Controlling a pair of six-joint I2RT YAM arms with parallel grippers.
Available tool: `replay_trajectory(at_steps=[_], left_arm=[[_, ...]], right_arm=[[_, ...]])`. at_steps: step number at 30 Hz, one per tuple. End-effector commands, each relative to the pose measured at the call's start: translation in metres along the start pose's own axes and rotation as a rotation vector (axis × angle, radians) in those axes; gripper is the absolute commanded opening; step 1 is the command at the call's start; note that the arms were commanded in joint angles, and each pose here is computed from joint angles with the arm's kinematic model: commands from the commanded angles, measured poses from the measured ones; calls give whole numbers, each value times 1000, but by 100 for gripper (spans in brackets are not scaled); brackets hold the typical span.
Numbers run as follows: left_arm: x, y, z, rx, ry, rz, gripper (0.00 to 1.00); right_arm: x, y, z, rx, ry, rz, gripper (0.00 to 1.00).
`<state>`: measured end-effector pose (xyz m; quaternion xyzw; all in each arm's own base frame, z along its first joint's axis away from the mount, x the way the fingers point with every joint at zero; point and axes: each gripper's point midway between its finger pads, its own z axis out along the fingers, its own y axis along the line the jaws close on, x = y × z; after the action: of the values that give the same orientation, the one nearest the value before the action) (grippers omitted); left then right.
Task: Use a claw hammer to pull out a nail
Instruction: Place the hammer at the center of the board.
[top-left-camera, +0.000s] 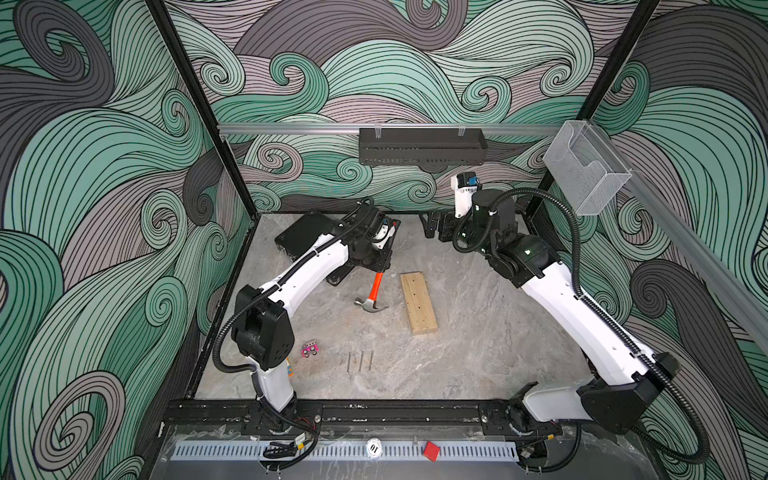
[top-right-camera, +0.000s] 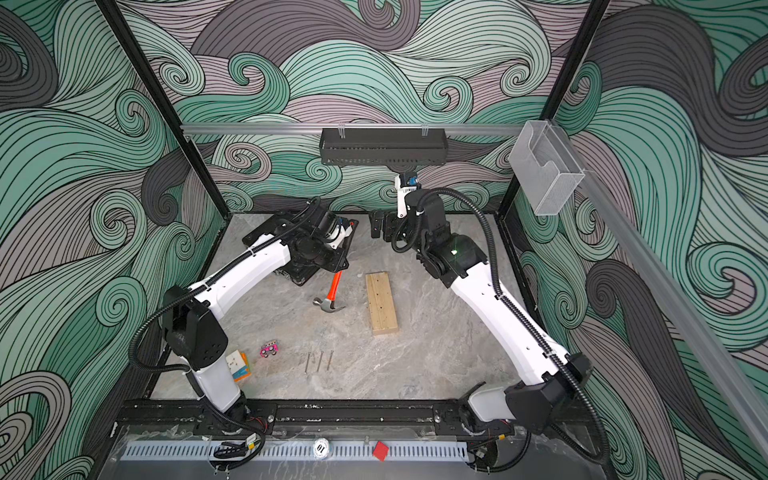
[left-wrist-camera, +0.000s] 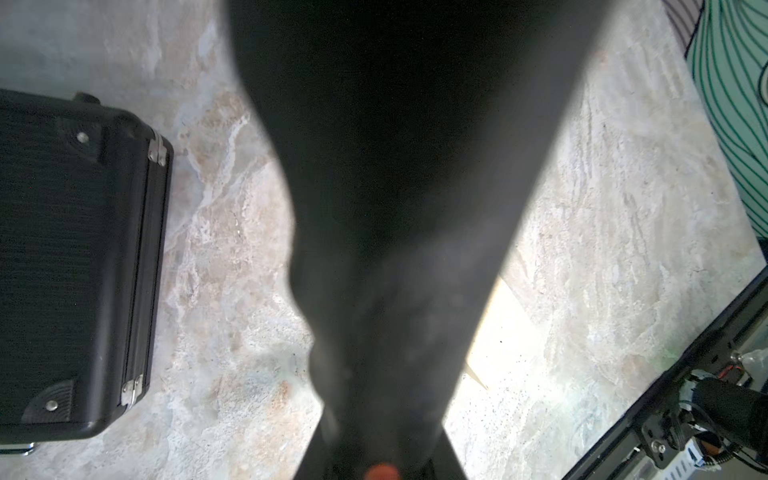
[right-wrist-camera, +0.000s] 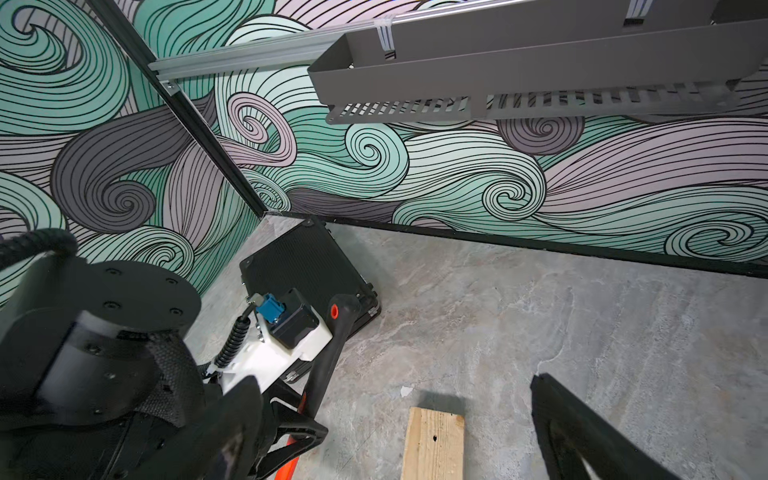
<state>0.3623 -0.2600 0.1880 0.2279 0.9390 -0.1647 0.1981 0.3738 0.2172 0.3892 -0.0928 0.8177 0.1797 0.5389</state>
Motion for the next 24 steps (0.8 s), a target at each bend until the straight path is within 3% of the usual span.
replay_trajectory(at_steps=[1,7,24], left_arm=[[-1,8,-2,-37,29,-33,0],[16,25,27,-101,125,-66,0],[42,48,92,-166,263,-125,0]], right_arm=[[-5,-7,1,35,-26,-11,100],[-3,-9,-2,39,-21,-25,100],[3,-14,-5,64,-6,-34,100]])
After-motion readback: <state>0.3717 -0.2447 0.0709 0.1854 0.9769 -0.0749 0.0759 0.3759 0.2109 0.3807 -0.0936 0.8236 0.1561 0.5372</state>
